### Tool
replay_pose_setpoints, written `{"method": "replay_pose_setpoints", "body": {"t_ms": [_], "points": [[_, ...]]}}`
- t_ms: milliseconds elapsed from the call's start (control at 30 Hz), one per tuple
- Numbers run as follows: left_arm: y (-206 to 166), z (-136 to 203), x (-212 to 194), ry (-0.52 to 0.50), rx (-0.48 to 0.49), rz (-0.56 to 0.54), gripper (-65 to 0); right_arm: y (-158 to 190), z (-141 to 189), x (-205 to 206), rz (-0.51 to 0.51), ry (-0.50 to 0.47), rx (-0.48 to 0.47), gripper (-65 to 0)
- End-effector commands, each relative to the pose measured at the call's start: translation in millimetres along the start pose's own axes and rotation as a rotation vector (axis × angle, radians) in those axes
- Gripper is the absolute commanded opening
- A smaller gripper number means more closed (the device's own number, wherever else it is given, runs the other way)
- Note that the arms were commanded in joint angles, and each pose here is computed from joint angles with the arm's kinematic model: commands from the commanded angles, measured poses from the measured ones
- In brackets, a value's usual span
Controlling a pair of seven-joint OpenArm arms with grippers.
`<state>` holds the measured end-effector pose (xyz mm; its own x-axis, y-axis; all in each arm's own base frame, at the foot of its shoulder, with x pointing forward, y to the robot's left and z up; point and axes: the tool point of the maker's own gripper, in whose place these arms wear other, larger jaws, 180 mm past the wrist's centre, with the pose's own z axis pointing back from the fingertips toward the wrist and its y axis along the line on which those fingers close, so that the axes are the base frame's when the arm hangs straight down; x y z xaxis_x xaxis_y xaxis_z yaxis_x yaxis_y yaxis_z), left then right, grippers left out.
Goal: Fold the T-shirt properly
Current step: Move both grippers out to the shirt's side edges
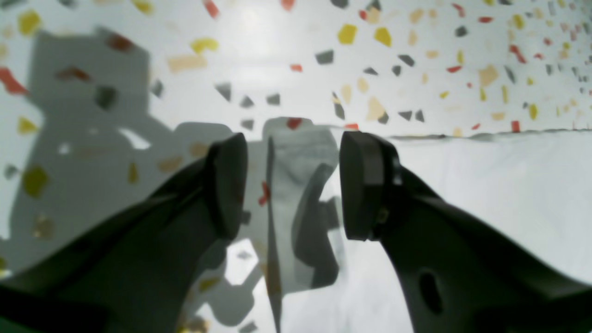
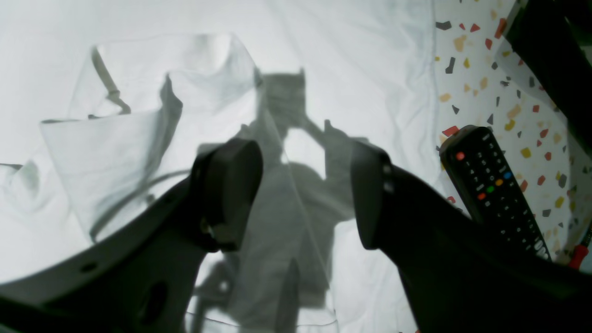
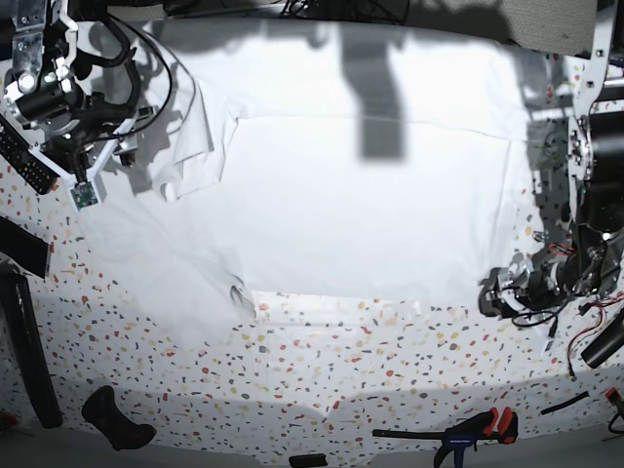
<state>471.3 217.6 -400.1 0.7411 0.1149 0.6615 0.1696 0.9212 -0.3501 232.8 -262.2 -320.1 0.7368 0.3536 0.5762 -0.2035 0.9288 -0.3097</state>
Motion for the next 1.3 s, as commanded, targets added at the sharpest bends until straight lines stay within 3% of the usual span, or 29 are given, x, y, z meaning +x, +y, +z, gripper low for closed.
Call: {"method": "replay_pose_setpoints", "body": {"t_ms": [0, 233, 400, 567, 1167, 1267], "points": [[-0.9, 8.1, 29.2, -0.071, -0.018, 0.000, -33.8, -6.1, 3.8, 9.4, 0.005, -0.032, -0.019, -30.7], [2.0, 5.1, 7.4, -0.090, -0.027, 0.034, -33.8, -6.1, 3.7, 8.4, 0.005, -0.026, -0.019, -30.7], [-8.3, -2.6, -14.7, -0.044, -0.057, 0.048, -33.8, -6.2, 3.8, 8.5, 0.005, -0.027, -0.019, -30.7], [-23.3, -7.8, -6.4, -0.096, -0.104, 0.111, -33.8, -6.3, 3.8, 8.5, 0.005, -0.027, -0.019, -30.7], [-26.2, -9.7, -10.4, -0.077, -0.109, 0.109, -34.6, -6.3, 3.9, 11.2, 0.006, -0.042, -0.019, -30.7], [-26.2, -9.8, -11.1, -0.074, -0.109, 0.109, -41.7, -6.3, 3.9, 11.3, 0.006, -0.042, -0.019, -30.7]]}}
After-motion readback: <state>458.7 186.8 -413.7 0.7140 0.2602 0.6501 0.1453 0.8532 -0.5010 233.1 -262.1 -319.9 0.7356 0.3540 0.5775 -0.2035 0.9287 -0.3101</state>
